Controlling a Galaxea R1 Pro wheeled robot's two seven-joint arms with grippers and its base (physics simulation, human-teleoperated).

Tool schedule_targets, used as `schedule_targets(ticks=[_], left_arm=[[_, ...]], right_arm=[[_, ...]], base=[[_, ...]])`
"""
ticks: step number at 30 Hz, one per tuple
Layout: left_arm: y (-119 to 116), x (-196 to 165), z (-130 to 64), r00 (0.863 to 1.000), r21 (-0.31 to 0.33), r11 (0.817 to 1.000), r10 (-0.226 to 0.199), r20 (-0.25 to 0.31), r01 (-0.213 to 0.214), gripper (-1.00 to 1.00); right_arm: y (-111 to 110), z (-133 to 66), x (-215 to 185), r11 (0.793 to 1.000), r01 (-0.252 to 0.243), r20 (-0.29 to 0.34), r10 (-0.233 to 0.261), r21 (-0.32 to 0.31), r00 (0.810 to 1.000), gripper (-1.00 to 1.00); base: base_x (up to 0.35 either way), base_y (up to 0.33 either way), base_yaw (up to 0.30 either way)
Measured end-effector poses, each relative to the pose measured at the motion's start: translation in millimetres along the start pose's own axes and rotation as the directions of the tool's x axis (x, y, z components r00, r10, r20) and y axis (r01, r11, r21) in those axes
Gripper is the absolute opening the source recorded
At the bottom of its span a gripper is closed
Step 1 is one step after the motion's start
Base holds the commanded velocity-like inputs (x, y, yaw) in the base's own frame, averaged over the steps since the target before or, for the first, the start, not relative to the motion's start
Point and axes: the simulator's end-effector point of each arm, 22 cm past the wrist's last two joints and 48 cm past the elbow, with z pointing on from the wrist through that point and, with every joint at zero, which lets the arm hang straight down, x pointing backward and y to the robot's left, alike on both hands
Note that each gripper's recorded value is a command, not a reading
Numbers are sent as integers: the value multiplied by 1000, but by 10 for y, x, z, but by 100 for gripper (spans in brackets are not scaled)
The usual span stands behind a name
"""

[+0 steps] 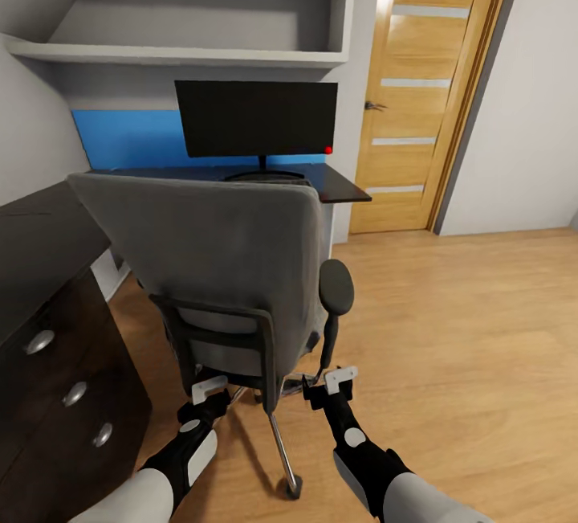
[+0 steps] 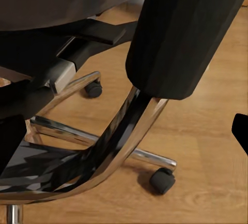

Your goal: In the bedroom, organize the workspace by keeping the computer under the desk, ensuring the monitor is on the desk, placing the keyboard on the desk next to the monitor, placing the mouse on the desk next to the keyboard, moving the folder from the swivel chair onto the desk next to the mouse, stacking the notebook on top of the folder with the pen on top of the notebook, and positioning the swivel chair next to the desk.

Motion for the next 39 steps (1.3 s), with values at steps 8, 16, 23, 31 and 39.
schedule_targets(ticks=[8,16,23,31,39], left_arm=[[4,3,0,1000,-1,1000,-2,-1,2,100],[7,11,-1,1000,-2,1000,-5,-3,5,100],[5,14,0,1000,-1,1000,-5,-3,5,100],[5,12,0,1000,-1,1000,-4,-3,4,100],[-3,14,1,1000,1,1000,-1,-3,1,100]], right_arm=[[3,1,-4,1000,3,1,-3,-1,1000,100],[7,2,-6,1000,4,1,-4,-3,1000,100],[8,2,-6,1000,4,1,-4,-3,1000,100],[7,1,-5,1000,3,1,-3,-3,1000,100],[-1,3,-1,1000,-1,1,1,0,1000,100]], base=[[322,0,0],[322,-21,0],[322,-62,0],[316,-4,0],[184,0,0]])
